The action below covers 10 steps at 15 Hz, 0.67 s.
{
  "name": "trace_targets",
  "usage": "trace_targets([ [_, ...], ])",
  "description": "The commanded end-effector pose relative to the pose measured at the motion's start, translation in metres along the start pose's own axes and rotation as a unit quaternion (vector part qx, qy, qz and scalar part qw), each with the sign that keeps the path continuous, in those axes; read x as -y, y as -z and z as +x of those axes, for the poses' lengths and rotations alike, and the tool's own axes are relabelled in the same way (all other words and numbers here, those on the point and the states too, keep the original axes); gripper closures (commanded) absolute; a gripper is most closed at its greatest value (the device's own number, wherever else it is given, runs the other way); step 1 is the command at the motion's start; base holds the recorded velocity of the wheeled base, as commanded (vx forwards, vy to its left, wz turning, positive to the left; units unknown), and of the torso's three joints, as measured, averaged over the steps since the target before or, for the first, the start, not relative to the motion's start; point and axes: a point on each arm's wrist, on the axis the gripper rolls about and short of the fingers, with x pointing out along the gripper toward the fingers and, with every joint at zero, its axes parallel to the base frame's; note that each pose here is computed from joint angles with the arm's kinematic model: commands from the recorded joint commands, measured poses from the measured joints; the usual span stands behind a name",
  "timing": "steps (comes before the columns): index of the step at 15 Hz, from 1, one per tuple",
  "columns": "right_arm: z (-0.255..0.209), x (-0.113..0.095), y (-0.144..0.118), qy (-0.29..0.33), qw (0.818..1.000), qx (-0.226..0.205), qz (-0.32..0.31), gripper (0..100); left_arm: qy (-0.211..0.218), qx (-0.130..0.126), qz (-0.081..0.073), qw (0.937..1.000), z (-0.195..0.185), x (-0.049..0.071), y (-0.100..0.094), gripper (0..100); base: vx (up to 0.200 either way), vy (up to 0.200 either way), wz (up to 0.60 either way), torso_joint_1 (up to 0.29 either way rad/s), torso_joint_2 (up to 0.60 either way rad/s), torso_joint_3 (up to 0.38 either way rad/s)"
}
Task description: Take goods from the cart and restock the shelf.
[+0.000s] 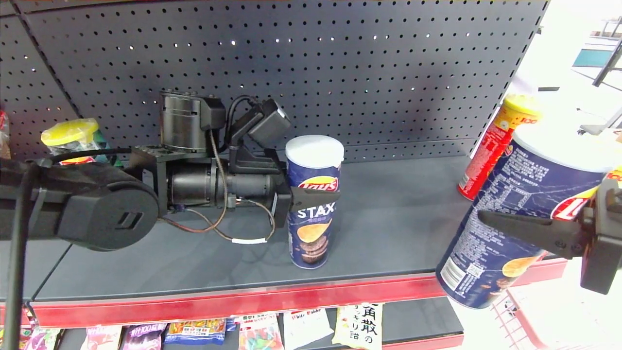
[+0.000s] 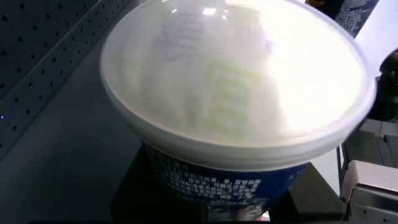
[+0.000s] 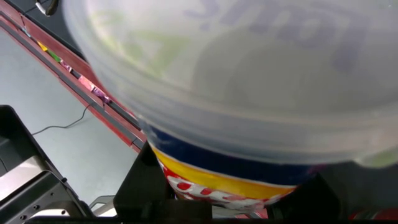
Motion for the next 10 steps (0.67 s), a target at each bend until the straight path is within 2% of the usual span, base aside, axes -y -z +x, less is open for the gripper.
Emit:
trace_targets([
  [1, 0.0017, 0.0004, -0.0004, -0.001, 1.000, -0.001, 0.000, 100, 0.007, -0.002, -0.001, 1.0000, 0.0005, 0.0066, 0.0007, 100, 0.000, 0.000, 0.00, 0.000, 0.00, 0.000],
  [10, 0.0059, 0.0016, -0.0009, -0.001, 1.000, -0.006, 0.001, 100, 0.013, -0.003, -0.003, 0.9999, 0.0009, 0.0090, 0.0061, 100, 0.000, 0.000, 0.00, 0.000, 0.00, 0.000],
])
